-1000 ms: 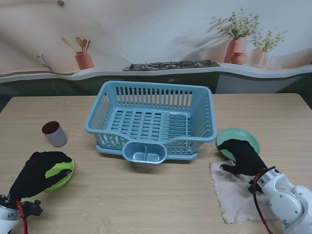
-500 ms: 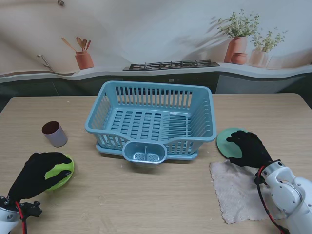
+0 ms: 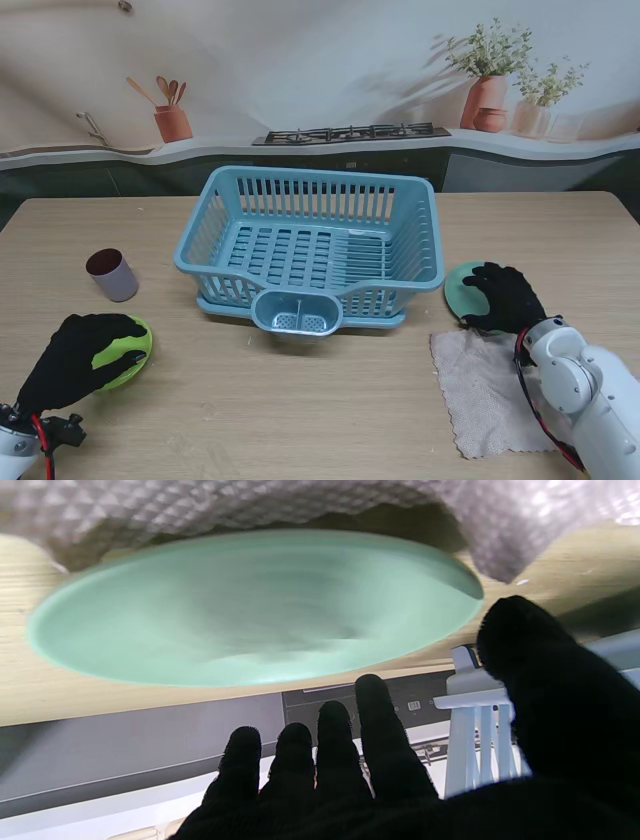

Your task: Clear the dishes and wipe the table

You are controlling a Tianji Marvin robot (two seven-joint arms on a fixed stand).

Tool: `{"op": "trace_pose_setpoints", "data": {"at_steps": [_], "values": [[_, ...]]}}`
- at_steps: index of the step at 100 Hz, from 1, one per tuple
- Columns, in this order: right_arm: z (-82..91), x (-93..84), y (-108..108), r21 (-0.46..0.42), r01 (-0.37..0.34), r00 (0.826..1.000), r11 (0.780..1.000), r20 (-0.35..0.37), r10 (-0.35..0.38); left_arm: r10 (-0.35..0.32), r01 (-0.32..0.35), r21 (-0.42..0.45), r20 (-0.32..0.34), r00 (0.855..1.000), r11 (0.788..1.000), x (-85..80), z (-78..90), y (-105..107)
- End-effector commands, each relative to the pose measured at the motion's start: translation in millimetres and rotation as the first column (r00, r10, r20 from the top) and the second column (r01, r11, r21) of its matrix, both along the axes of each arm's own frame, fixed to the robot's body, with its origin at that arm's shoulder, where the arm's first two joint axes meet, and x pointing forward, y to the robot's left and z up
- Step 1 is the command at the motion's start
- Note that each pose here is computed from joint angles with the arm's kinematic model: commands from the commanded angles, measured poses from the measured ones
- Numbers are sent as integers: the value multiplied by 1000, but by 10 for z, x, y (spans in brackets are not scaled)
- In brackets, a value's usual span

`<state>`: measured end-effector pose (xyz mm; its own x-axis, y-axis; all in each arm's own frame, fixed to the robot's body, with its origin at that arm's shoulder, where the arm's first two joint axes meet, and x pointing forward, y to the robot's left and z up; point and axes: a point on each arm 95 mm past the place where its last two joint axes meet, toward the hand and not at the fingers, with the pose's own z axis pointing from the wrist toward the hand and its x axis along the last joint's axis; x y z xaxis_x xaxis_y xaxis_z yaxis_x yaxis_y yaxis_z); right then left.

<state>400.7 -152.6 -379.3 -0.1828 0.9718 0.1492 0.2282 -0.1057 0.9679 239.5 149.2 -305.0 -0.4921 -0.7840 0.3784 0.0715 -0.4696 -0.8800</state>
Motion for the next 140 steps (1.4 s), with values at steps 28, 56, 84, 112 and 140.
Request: {"op": "trace_pose_setpoints", "data": {"at_steps": [28,56,84,112,140], "values": [[-123,26,26,-42,33,997,999,-65,-36,-7,7,4,-12,1000,1000,-7,-5,-24],[-234,-46,17,-71,62,991,996,-112,-70,-9,9,5,-23,1000,1000,8,-9,-32],[-275,-77,12,-74,76,987,994,-135,-86,-10,10,4,-32,999,1000,28,-14,-41],[-314,-90,44,-43,106,981,993,-158,-112,-12,12,4,-34,999,1000,42,-14,-45],[-311,-105,70,-12,120,980,993,-158,-121,-13,13,4,-37,999,1000,51,-15,-50]]}}
